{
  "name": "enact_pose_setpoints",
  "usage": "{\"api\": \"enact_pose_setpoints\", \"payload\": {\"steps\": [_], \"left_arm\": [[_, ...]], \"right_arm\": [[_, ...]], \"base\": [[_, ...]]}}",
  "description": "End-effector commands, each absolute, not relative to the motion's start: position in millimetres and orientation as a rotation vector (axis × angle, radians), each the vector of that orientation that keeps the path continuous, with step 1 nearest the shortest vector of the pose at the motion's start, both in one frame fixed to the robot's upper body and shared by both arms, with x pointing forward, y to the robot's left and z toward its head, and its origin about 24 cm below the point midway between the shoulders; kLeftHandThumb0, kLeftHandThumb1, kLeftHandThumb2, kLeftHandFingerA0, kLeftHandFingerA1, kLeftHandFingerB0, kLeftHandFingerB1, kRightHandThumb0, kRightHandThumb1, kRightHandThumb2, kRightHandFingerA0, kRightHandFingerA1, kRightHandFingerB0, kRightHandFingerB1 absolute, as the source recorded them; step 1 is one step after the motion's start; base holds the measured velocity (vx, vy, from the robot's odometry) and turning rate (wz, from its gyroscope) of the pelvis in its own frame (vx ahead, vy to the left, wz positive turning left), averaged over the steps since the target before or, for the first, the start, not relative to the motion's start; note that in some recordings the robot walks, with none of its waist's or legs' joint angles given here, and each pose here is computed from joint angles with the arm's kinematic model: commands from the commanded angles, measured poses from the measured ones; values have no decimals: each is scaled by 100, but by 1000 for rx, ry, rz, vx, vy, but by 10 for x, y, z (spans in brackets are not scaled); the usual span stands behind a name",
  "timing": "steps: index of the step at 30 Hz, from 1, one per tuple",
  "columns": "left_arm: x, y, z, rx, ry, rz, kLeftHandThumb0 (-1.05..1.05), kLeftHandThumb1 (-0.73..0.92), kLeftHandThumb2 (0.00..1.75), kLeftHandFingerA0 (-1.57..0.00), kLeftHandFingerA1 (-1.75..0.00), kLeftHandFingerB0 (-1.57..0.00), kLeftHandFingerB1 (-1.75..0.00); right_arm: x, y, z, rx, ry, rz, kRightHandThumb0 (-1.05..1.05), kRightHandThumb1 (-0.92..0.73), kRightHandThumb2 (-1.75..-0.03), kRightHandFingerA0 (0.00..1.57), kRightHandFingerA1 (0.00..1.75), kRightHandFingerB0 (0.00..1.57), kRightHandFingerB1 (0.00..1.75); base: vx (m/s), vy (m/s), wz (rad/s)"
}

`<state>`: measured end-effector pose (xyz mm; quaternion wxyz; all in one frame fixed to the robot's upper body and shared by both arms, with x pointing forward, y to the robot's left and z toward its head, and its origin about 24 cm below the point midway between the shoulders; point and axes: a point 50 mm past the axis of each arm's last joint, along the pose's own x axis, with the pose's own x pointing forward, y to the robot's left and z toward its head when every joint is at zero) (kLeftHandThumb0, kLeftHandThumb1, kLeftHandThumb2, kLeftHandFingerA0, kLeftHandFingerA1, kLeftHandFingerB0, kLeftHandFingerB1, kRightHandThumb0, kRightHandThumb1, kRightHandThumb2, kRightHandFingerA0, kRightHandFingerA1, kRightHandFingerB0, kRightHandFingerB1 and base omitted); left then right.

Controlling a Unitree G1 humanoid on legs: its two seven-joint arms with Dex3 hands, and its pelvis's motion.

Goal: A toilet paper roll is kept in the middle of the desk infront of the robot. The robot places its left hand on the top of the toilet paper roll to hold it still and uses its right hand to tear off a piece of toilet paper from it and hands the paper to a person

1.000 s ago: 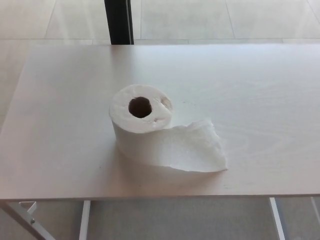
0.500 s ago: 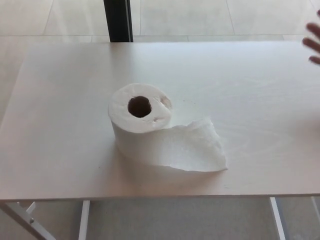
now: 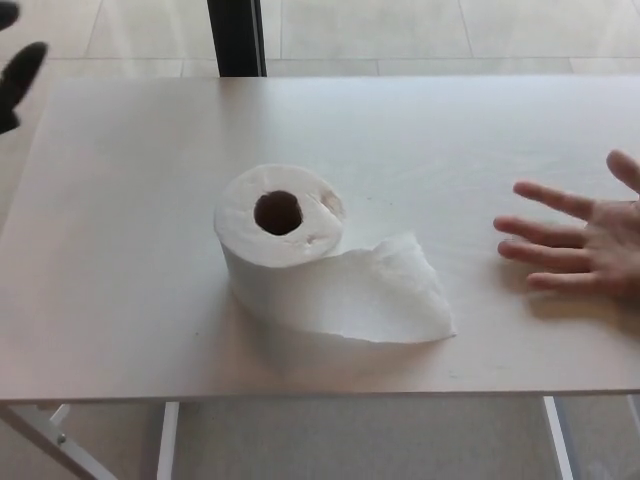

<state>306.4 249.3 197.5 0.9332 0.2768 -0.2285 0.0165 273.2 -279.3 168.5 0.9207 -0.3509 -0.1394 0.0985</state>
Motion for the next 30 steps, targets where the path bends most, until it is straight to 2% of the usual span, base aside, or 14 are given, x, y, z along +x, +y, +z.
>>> {"api": "enact_pose_setpoints", "payload": {"steps": [1,6,11,16,17,18,20,21,22,23,29,30], "left_arm": [[3058,1629,2299,880,-617,-52,-44,69,60,-46,-56,-52,-47],[3065,1567,2110,926,-583,-89,-40,67,59,-50,-59,-55,-52],[3086,1557,2007,935,-567,-98,-41,66,59,-55,-54,-56,-49],[3079,1426,1783,1081,-530,-195,-40,67,59,-55,-49,-57,-46],[3087,1393,1744,1108,-537,-215,-40,68,60,-57,-49,-71,-60],[3090,1377,1713,1117,-536,-225,-40,68,60,-57,-49,-71,-60],[3090,1349,1662,1194,-543,-256,-42,70,61,-53,-51,-65,-54],[3090,1326,1594,1249,-519,-290,-45,70,61,-48,-50,-52,-44],[3080,1301,1524,1302,-519,-307,-46,70,61,-51,-49,-51,-43],[3078,1285,1475,1339,-516,-318,-47,68,60,-49,-49,-46,-42],[3157,1218,1379,1413,-471,-323,-46,71,60,-47,-46,-45,-41],[3193,1197,1399,1397,-474,-302,-46,71,60,-45,-48,-46,-41]], "right_arm": [[2955,-1965,1512,-933,-164,493,-57,-61,-58,35,51,38,39],[3077,-1937,1473,-913,-136,467,-52,-59,-58,47,53,44,39],[3153,-1857,1499,-913,-147,478,-57,-60,-59,48,58,46,39],[3202,-1670,1470,-922,-130,507,-53,-61,-59,48,50,50,41],[3215,-1659,1471,-923,-142,511,-52,-61,-59,50,52,51,42],[3219,-1651,1471,-929,-147,512,-52,-61,-59,50,52,51,42],[3216,-1641,1464,-931,-146,512,-50,-61,-58,51,53,52,43],[3216,-1635,1444,-927,-136,509,-47,-61,-58,54,54,53,44],[3210,-1641,1418,-920,-127,504,-50,-57,-59,53,55,52,45],[3205,-1651,1395,-922,-117,498,-47,-61,-58,50,53,55,44],[3192,-1721,1291,-939,-80,465,-45,-62,-58,51,52,58,45],[3198,-1741,1287,-961,-87,462,-45,-59,-59,56,55,59,46]], "base": [[0,0,0],[0,0,0],[0,0,0],[0,0,0],[0,0,0],[0,0,0],[0,0,0],[0,0,0],[0,0,0],[0,0,0],[0,0,0],[0,0,0]]}}
